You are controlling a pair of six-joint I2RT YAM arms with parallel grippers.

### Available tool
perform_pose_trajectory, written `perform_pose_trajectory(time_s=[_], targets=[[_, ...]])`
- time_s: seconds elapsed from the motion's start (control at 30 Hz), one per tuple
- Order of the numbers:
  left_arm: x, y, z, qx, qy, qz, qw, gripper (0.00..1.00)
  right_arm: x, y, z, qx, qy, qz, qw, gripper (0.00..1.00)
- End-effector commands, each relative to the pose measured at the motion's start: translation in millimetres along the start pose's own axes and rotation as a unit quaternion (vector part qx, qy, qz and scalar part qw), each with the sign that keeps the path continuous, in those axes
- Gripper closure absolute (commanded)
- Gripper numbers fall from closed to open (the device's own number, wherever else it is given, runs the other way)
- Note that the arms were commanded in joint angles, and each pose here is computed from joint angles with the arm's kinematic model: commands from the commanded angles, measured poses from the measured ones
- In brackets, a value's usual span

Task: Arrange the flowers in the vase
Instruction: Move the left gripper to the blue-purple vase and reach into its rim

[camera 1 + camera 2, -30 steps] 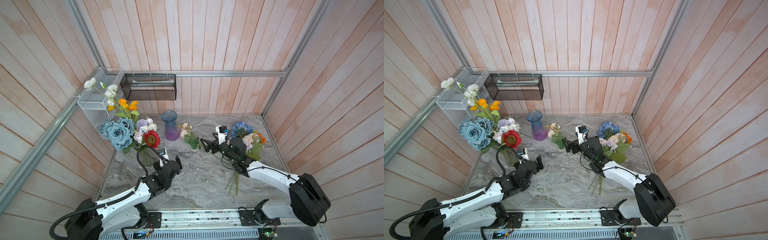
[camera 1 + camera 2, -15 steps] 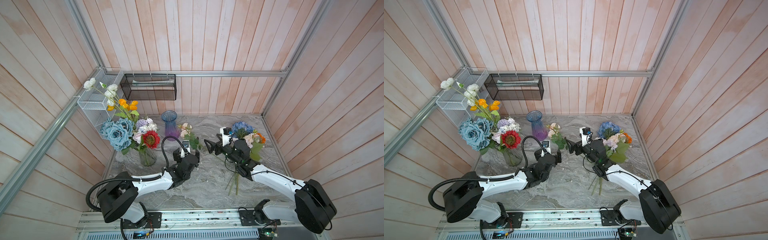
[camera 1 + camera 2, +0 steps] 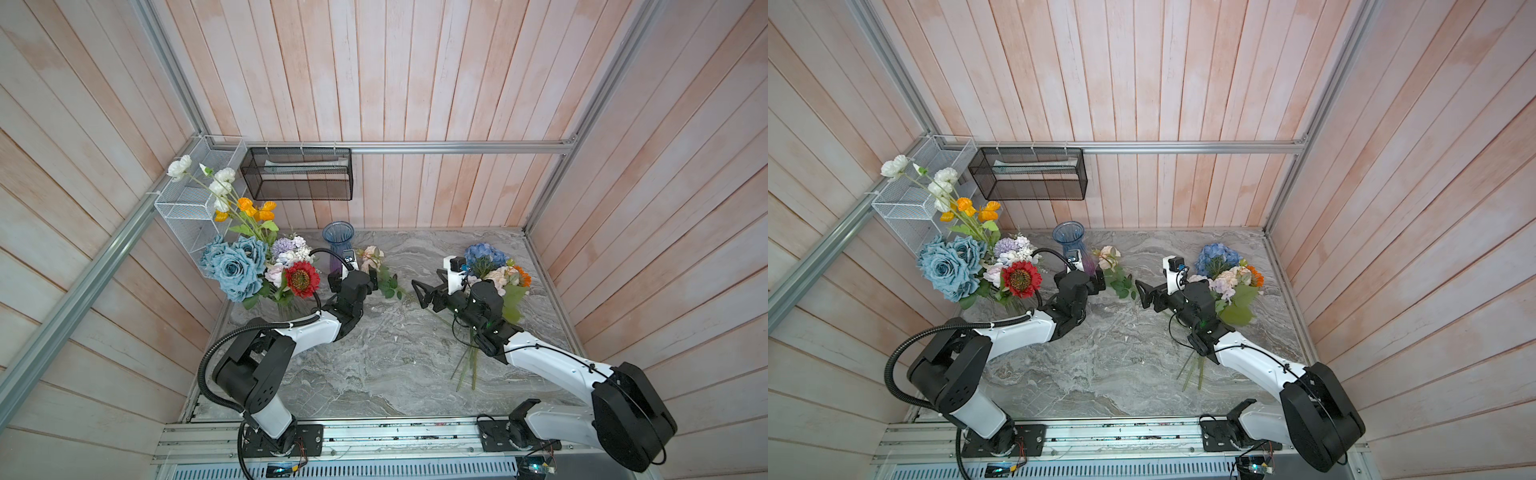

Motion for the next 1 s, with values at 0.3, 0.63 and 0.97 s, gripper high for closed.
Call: perform_pose_trajectory(time_s=[0.3, 0.63, 0.97], targets=[[-43.9, 13.9, 59.8, -0.047, -0.089, -0.042, 0.994, 0.00, 9.5, -0.5, 8.8, -0.008, 0.017, -0.015, 1.000, 0.02], [-52.0, 18.7, 101.8, -0.071, -0.102, -0.018, 0.992, 0.00, 11.5, -2.9, 14.8, -0.003, 0.023, -0.028, 0.999, 0.02], [-58.5, 25.2, 133.0, -0.078, -0.107, 0.008, 0.991, 0.00, 11.6, -4.3, 17.1, 0.001, 0.026, -0.038, 0.999, 0.02]])
Point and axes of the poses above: each gripper's point midway between its finger pads, its own z axis out along the fingers, its own y axis along the line the jaws close on, x = y × z, the point moved 4 cm from there along -z, back along the fingers, and after that the axes turned 10 degrees about -z, right-handed, at the moved point
